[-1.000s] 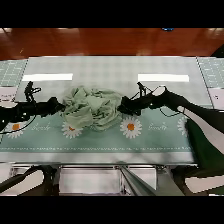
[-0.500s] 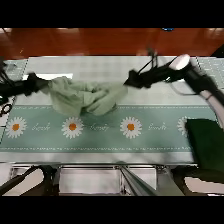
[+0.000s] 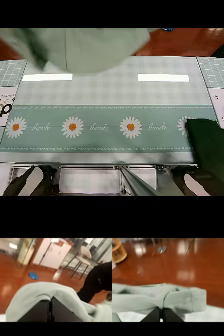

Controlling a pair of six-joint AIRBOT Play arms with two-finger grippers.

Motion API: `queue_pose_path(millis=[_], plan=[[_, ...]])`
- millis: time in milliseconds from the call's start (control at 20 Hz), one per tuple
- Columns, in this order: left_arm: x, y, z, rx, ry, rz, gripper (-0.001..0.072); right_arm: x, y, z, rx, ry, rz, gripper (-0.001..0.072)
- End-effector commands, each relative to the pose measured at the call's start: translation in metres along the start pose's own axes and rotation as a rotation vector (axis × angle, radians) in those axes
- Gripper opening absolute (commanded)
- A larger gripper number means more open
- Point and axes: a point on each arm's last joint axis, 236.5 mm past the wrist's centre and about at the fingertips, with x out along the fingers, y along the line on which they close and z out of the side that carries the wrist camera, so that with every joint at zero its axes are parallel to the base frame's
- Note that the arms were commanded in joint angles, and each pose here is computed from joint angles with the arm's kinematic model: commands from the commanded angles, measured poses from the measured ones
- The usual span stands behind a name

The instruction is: Fold the shirts.

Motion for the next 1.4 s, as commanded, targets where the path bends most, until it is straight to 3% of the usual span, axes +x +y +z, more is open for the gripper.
queue_pose_path(millis=[0, 150, 350, 600, 750, 1000, 1350], plan=[[-0.033, -0.072, 0.02, 0.156, -0.059, -0.038, 0.0016, -0.101, 0.015, 0.036, -0.123, -0.188, -0.135, 0.0021], [-0.043, -0.106, -0.013, 0.233, 0.053, -0.081, 0.0016, -0.149, 0.016, 0.027, -0.139, -0.207, -0.224, 0.0022], [-0.058, -0.123, -0.045, 0.341, 0.157, -0.027, 0.0016, -0.175, 0.01, -0.011, -0.107, -0.091, -0.289, 0.0022], [-0.093, -0.101, -0.061, 0.416, 0.225, 0.171, 0.0016, -0.187, 0.001, -0.074, -0.018, 0.12, -0.336, 0.0022], [-0.086, -0.06, -0.097, 0.316, 0.331, 0.261, 0.0016, -0.175, -0.02, -0.126, 0.071, 0.279, -0.381, 0.0022], [-0.037, 0.038, -0.245, 0.007, 0.65, 0.325, 0.0016, -0.102, -0.074, -0.238, 0.153, 0.556, -0.408, 0.0021], [0.072, 0.132, -0.384, -0.4, 0.863, 0.287, 0.0016, 0.062, -0.171, -0.345, 0.254, 0.711, -0.425, 0.0021]])
